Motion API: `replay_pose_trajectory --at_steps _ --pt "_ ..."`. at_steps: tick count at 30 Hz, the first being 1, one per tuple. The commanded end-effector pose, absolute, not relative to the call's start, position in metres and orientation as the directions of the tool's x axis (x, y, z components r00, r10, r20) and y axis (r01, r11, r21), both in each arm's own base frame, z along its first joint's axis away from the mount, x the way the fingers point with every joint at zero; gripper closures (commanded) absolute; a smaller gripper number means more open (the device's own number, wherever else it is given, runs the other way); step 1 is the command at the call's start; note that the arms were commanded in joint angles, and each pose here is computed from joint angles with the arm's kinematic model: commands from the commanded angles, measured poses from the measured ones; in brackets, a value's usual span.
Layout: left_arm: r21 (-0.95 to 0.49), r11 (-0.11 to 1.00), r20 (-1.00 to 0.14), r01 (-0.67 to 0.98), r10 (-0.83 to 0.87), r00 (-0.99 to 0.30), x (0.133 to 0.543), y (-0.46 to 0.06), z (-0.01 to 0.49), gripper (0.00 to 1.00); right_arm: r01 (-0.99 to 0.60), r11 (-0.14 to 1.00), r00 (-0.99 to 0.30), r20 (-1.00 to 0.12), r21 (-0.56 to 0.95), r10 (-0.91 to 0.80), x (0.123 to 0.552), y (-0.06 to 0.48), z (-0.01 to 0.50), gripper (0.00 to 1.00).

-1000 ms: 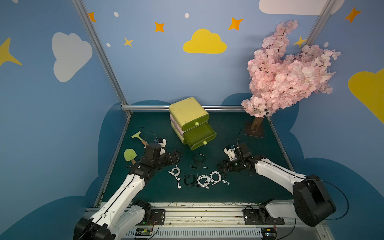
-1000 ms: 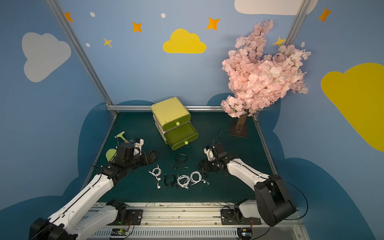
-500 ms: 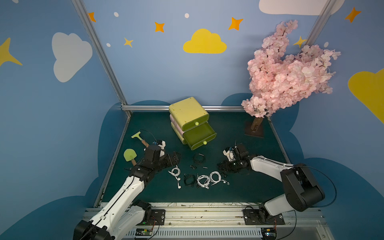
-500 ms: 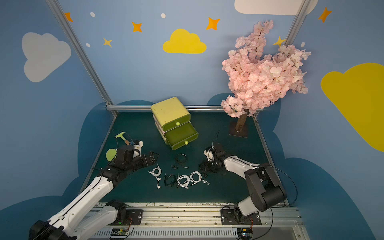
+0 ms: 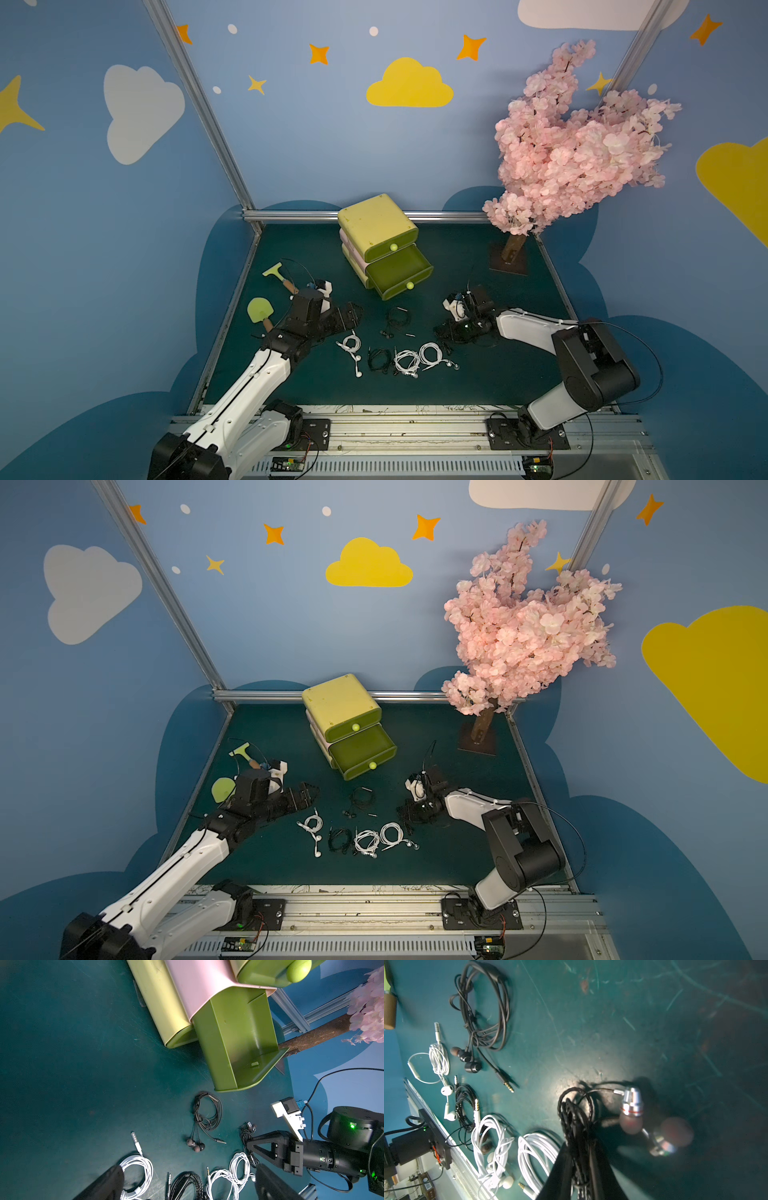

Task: Place the wired earphones into the drawer by color
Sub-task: Pick up the wired earphones from the center of the board.

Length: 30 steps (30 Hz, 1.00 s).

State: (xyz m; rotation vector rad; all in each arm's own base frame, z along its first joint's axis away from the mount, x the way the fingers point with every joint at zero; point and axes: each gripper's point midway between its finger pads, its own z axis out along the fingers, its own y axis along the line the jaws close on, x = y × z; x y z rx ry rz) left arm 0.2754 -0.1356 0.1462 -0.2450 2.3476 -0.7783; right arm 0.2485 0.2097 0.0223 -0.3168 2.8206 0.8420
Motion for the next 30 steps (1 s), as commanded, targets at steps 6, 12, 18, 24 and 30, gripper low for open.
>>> replay_pose_trajectory --at_steps 6,12,18,24,30 --pt "-0.597 0.802 -0.527 0.033 -0.360 -0.770 0.277 -0.138 0.151 0.00 -0.286 0.820 -0.947 -0.279 0.497 -0.161 0.253 0.206 0.039 0.92" --pt "-0.597 0.802 -0.527 0.025 -0.368 -0.766 0.276 -0.136 0.151 0.00 -0.317 0.817 -0.930 -0.328 0.482 -0.166 0.252 0.202 0.064 0.92" --pt "-0.596 0.802 -0.524 0.016 -0.374 -0.765 0.276 -0.135 0.150 0.00 -0.382 0.786 -0.883 -0.442 0.486 -0.156 0.259 0.207 0.113 0.92" --pt "-0.600 0.800 -0.520 0.009 -0.381 -0.765 0.276 -0.135 0.148 0.00 -0.488 0.731 -0.794 -0.590 0.478 -0.145 0.282 0.226 0.176 0.92" --pt "-0.597 0.802 -0.516 0.003 -0.380 -0.768 0.275 -0.134 0.145 0.00 -0.575 0.674 -0.707 -0.697 0.463 -0.124 0.309 0.253 0.227 0.93"
